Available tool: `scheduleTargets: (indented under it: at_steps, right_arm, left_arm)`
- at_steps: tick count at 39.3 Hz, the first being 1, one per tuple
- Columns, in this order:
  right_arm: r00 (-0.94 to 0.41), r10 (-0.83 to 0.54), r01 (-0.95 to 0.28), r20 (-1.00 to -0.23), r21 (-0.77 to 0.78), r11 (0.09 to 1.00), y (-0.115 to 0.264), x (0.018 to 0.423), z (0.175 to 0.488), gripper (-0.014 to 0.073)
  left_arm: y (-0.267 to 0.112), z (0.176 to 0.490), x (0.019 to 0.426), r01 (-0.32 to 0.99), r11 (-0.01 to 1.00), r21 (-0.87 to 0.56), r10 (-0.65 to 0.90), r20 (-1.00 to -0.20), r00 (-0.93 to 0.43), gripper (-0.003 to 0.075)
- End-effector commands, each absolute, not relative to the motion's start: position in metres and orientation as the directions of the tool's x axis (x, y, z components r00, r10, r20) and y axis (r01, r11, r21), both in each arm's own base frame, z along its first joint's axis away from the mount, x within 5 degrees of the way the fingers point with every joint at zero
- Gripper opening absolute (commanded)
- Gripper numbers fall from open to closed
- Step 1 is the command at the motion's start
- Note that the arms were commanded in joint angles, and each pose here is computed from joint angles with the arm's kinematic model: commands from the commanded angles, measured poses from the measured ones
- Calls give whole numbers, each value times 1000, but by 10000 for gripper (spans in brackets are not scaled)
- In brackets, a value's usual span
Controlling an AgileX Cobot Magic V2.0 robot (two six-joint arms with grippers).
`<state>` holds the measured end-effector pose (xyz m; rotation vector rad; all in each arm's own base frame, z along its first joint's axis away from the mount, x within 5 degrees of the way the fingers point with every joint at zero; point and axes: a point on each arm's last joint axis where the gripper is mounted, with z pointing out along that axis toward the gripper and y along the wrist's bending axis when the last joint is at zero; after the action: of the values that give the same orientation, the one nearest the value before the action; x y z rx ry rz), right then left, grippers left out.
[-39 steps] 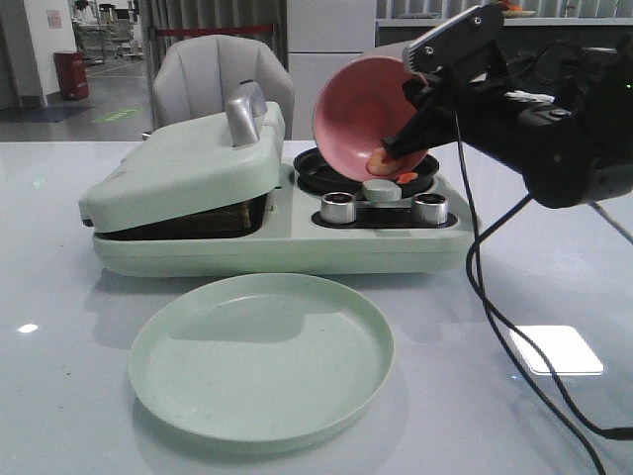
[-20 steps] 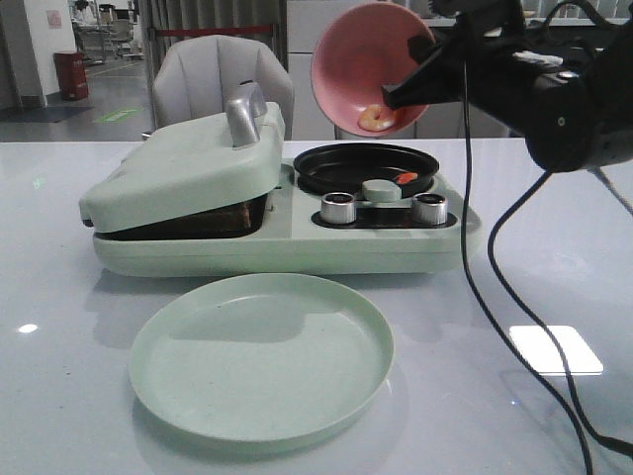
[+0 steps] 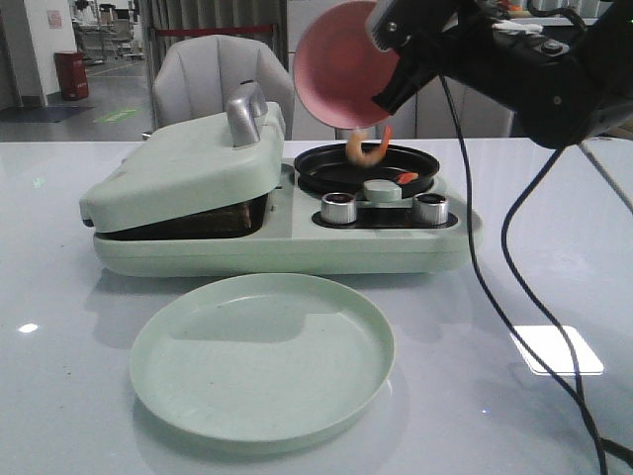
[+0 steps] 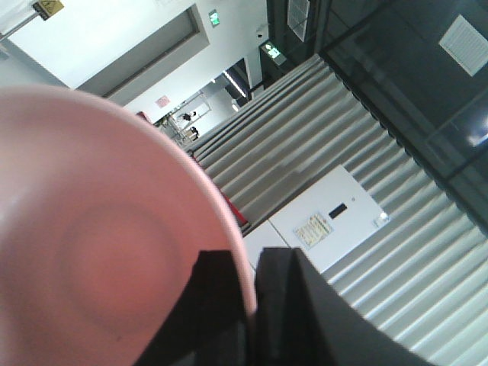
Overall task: Make breakfast with bread and shrimp
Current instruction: 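Tilt the pink bowl with the right gripper to pour shrimp into pan, then carry the empty pink bowl back and lower it onto the table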
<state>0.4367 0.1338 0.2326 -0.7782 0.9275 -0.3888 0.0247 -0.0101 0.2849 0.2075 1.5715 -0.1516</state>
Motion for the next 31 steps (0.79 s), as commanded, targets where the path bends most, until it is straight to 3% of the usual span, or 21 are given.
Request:
scheduleTargets:
  at_steps: [1,4,7,12,17,31]
  right_arm:
    - [605,-453,26,-655,-552,833,124,435,286,140]
    - [513,-255,-46,-820,-323,945,114,443,287,140]
    - [418,-52,-76,-907,-92,993,106,450,287,140]
    - [269,189,-117,-944,163,980,99,455,286,140]
    - [96,261,-142,-960,246,959,100,450,292,140]
    - [-324,227,-76,-918,265,961,63,410,331,140]
  left_arm:
    - [-9,300,18,227,974,14,-10,-995,100,115]
    - [-9,300,18,227,974,14,-10,-995,100,114]
    - [-9,300,18,227,974,14,-10,-995,100,114]
    - [-9,300,18,227,974,14,-10,-995,100,114]
    - [-9,300,18,227,974,14,-10,-995,100,114]
    - [-9,300,18,227,974,14,-10,-995,100,114]
